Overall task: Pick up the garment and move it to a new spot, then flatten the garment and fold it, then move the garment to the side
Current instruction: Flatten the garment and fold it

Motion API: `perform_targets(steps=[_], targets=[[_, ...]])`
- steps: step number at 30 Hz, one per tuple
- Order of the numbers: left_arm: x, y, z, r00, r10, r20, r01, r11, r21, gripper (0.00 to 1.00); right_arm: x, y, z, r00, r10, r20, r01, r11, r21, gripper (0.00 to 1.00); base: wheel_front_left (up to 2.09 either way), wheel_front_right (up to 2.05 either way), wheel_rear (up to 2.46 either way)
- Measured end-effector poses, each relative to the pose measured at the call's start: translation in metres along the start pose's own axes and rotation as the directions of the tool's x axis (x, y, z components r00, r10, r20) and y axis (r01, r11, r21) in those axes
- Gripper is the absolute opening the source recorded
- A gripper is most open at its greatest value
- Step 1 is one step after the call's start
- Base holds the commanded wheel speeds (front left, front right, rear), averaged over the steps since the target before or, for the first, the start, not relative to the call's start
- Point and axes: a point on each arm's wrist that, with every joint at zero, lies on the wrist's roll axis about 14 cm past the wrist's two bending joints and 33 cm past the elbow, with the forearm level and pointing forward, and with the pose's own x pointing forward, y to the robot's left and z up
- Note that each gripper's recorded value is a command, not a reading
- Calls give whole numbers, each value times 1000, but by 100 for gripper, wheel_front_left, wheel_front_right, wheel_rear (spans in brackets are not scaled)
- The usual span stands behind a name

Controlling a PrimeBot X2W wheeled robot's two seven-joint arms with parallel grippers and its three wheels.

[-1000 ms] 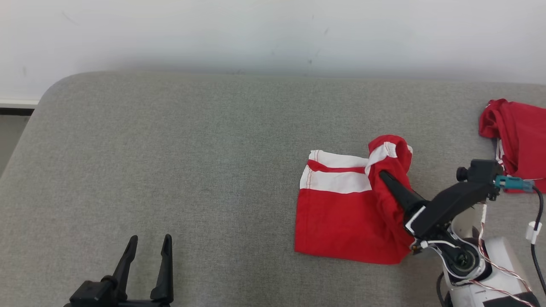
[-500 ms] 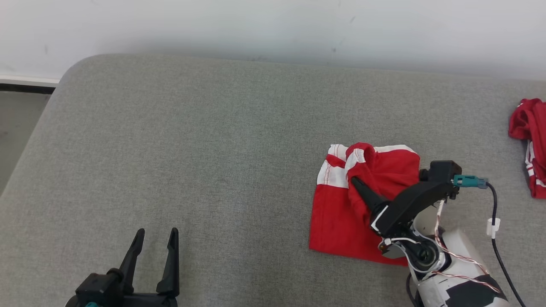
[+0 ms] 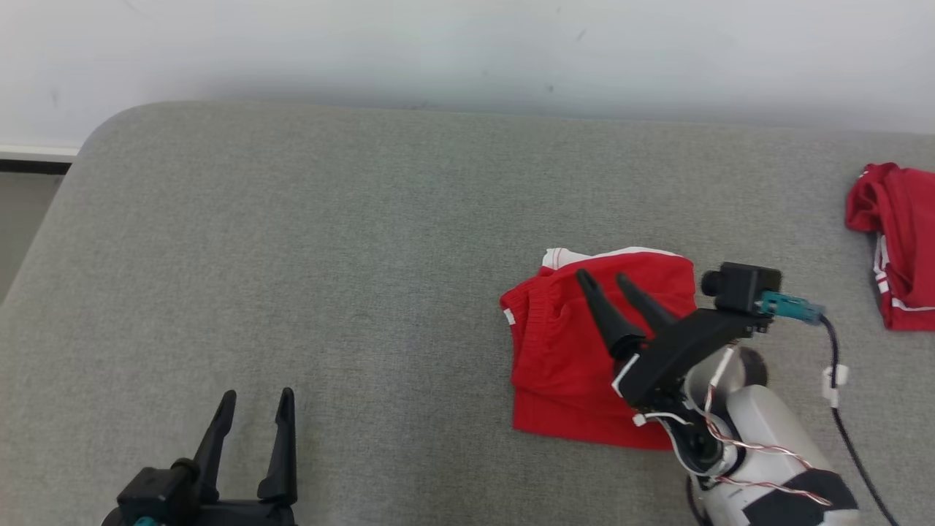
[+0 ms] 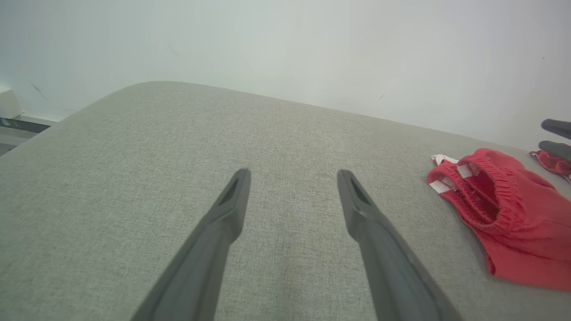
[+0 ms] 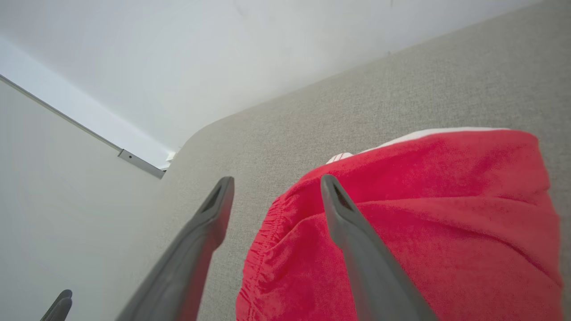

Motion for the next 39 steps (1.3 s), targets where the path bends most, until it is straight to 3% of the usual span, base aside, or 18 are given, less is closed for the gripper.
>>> perform_targets(steps=[7, 13, 27, 31, 39], targets=[[8, -1, 8, 1000, -5, 28, 5, 1000, 8, 100, -39, -22, 43, 975, -30, 221, 67, 985, -159, 100, 0, 0, 0], [18, -6, 14, 999, -22, 50, 21, 1000, 19, 100, -75, -37, 65, 924, -63, 377, 150, 967, -206, 100, 0, 0, 0], [16, -7, 30, 995, -31, 96, 28, 999, 34, 100, -140, -59, 57, 865, -143, 481, 288, 927, -241, 100, 0, 0, 0], [9, -8, 30, 995, -36, 96, 32, 999, 41, 100, -155, -57, 51, 860, -149, 489, 315, 907, -278, 100, 0, 0, 0], [-2, -9, 34, 993, -44, 105, 37, 997, 65, 100, -164, -40, 37, 857, -139, 495, 315, 903, -293, 100, 0, 0, 0]])
